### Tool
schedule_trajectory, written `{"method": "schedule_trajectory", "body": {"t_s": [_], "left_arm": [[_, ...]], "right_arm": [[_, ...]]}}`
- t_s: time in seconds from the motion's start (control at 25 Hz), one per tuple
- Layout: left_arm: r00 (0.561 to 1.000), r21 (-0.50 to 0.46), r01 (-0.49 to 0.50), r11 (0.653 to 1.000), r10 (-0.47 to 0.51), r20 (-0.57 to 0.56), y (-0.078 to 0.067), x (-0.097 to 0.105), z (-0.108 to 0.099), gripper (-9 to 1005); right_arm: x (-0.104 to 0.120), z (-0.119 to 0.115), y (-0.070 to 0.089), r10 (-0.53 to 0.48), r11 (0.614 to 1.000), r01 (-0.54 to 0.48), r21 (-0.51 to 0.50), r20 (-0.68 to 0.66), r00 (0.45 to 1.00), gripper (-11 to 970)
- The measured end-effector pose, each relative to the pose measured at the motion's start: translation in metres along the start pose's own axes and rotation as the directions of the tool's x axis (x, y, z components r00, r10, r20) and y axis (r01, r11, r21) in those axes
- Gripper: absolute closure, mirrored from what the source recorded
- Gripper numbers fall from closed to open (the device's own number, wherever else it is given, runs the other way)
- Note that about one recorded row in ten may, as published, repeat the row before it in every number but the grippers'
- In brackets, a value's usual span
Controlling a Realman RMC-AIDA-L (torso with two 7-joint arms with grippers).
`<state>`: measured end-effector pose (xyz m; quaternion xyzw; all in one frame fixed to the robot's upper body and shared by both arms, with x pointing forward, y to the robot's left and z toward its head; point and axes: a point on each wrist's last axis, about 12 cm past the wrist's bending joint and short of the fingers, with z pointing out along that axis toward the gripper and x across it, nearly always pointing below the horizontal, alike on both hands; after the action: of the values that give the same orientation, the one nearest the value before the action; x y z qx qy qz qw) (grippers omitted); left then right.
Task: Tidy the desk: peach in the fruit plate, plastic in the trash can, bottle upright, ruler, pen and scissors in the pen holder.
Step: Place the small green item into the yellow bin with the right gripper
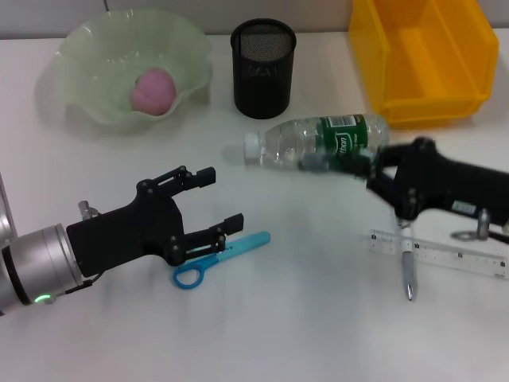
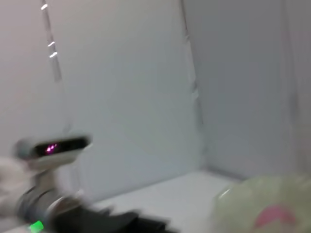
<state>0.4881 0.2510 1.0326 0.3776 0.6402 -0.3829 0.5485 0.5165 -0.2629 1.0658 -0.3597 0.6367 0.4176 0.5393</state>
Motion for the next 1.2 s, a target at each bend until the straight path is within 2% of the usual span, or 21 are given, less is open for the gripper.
{"method": "schedule_trajectory", "body": {"t_s": [0.04, 0.08, 0.16, 0.2, 0.24, 0.28, 0.32, 0.4, 0.44, 0.48, 0.6, 0.64, 0.68, 0.8, 1.2], "left_arm": [[1.000, -0.006, 0.002, 1.000, -0.002, 0.006, 0.001, -0.001, 0.000, 188], [1.000, -0.006, 0.002, 1.000, -0.002, 0.006, 0.001, -0.001, 0.000, 189], [1.000, -0.009, 0.003, 1.000, -0.002, 0.010, 0.001, -0.001, 0.000, 189], [1.000, -0.009, 0.003, 1.000, -0.003, 0.011, 0.002, -0.001, 0.001, 189], [1.000, -0.009, 0.005, 1.000, -0.005, 0.012, 0.002, -0.002, 0.001, 189], [1.000, -0.009, 0.005, 1.000, -0.005, 0.012, 0.002, -0.002, 0.001, 189], [1.000, -0.009, 0.005, 1.000, -0.005, 0.012, 0.002, -0.002, 0.001, 189], [1.000, -0.008, 0.004, 1.000, -0.004, 0.014, 0.002, -0.003, 0.002, 189], [1.000, -0.009, 0.005, 1.000, -0.005, 0.017, 0.003, -0.003, 0.003, 189], [1.000, -0.009, 0.005, 1.000, -0.005, 0.017, 0.003, -0.003, 0.003, 189], [1.000, -0.008, 0.007, 1.000, -0.006, 0.019, 0.003, -0.004, 0.004, 189], [1.000, -0.006, 0.007, 1.000, -0.007, 0.020, 0.004, -0.004, 0.004, 189], [1.000, -0.006, 0.007, 1.000, -0.007, 0.020, 0.004, -0.004, 0.004, 189], [1.000, -0.004, 0.007, 1.000, -0.007, 0.020, 0.004, -0.005, 0.005, 189], [1.000, -0.001, 0.012, 1.000, -0.012, 0.015, 0.006, -0.006, 0.010, 189]], "right_arm": [[0.000, -0.001, -0.004, -0.021, 0.996, 0.015, 0.084, 0.063, 0.998, 954], [0.000, -0.001, -0.004, -0.021, 0.996, 0.015, 0.084, 0.063, 0.998, 954], [0.001, -0.001, -0.008, -0.042, 0.983, 0.018, 0.184, 0.128, 0.991, 955], [0.002, -0.002, -0.011, -0.058, 0.971, 0.018, 0.240, 0.158, 0.986, 955], [0.004, -0.003, -0.016, -0.087, 0.934, 0.008, 0.356, 0.206, 0.975, 955], [0.004, -0.003, -0.016, -0.087, 0.934, 0.008, 0.356, 0.206, 0.975, 955], [0.005, -0.004, -0.018, -0.097, 0.918, 0.002, 0.396, 0.221, 0.971, 955], [0.006, -0.007, -0.025, -0.128, 0.869, -0.010, 0.494, 0.244, 0.961, 955], [0.006, -0.008, -0.031, -0.145, 0.825, -0.024, 0.565, 0.252, 0.957, 955], [0.006, -0.008, -0.031, -0.145, 0.825, -0.024, 0.565, 0.252, 0.957, 955], [0.005, -0.008, -0.044, -0.154, 0.753, -0.047, 0.657, 0.245, 0.957, 955], [0.005, -0.007, -0.052, -0.158, 0.711, -0.047, 0.702, 0.225, 0.962, 955], [0.005, -0.007, -0.052, -0.158, 0.711, -0.047, 0.702, 0.225, 0.962, 955], [0.004, -0.002, -0.058, -0.164, 0.674, -0.035, 0.738, 0.195, 0.967, 954], [-0.001, 0.006, -0.064, -0.171, 0.674, -0.020, 0.739, 0.181, 0.968, 954]]}}
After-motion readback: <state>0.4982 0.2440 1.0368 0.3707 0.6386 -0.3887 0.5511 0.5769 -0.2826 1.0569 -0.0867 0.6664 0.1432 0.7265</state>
